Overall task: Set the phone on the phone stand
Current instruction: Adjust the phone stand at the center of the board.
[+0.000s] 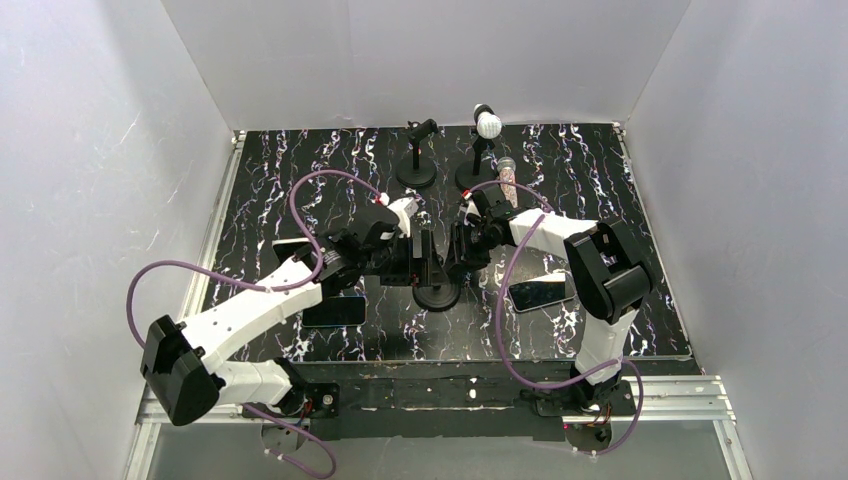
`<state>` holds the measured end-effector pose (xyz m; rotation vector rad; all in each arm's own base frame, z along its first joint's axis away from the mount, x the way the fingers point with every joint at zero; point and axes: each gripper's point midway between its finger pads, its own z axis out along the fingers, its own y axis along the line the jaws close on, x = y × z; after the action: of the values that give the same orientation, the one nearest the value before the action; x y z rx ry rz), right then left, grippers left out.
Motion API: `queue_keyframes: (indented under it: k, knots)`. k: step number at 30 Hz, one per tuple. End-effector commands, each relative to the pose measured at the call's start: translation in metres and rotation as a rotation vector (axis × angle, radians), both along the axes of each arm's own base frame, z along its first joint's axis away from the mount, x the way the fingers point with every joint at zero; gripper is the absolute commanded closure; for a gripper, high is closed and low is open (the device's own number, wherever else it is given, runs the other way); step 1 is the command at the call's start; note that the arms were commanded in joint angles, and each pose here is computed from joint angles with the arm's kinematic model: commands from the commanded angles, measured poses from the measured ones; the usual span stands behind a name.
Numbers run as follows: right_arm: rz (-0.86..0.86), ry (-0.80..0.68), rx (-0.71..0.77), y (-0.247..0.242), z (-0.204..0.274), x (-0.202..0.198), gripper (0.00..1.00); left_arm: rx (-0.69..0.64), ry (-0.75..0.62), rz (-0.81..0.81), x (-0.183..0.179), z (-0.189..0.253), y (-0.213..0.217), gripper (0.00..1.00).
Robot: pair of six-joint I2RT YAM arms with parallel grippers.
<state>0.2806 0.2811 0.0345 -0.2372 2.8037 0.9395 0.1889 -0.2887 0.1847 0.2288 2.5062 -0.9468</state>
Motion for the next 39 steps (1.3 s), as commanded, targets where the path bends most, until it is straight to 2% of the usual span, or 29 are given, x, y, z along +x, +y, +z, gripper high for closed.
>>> queue_keyframes:
  k: [1, 6, 10, 14, 19, 28, 33, 39]
  knots:
    - [0.009, -0.084, 0.002, -0.003, 0.023, 0.012, 0.50, -0.030, -0.063, 0.004, 0.004, 0.015, -0.004, 0.19]
    - [0.029, -0.111, 0.004, -0.012, 0.035, -0.001, 0.45, 0.099, -0.119, 0.073, 0.009, 0.010, 0.028, 0.10]
    - [0.052, -0.158, 0.004, -0.024, 0.053, -0.017, 0.33, 0.208, -0.163, 0.118, 0.013, 0.010, 0.054, 0.03]
    - [0.078, -0.206, 0.010, -0.035, 0.078, -0.035, 0.24, 0.237, -0.201, 0.133, 0.013, 0.018, 0.067, 0.02]
    - [0.104, -0.284, 0.075, -0.033, 0.122, -0.053, 0.21, 0.186, -0.259, 0.143, 0.023, 0.040, 0.073, 0.02]
    - [0.181, -0.314, 0.122, 0.005, 0.168, -0.084, 0.22, -0.032, -0.297, 0.117, 0.055, 0.094, 0.079, 0.02]
    - [0.185, -0.343, 0.008, 0.021, 0.175, -0.086, 0.22, -0.028, -0.277, 0.117, 0.068, 0.094, 0.088, 0.02]
    - [0.203, -0.377, -0.019, 0.037, 0.186, -0.089, 0.18, -0.020, -0.267, 0.133, 0.074, 0.087, 0.097, 0.02]
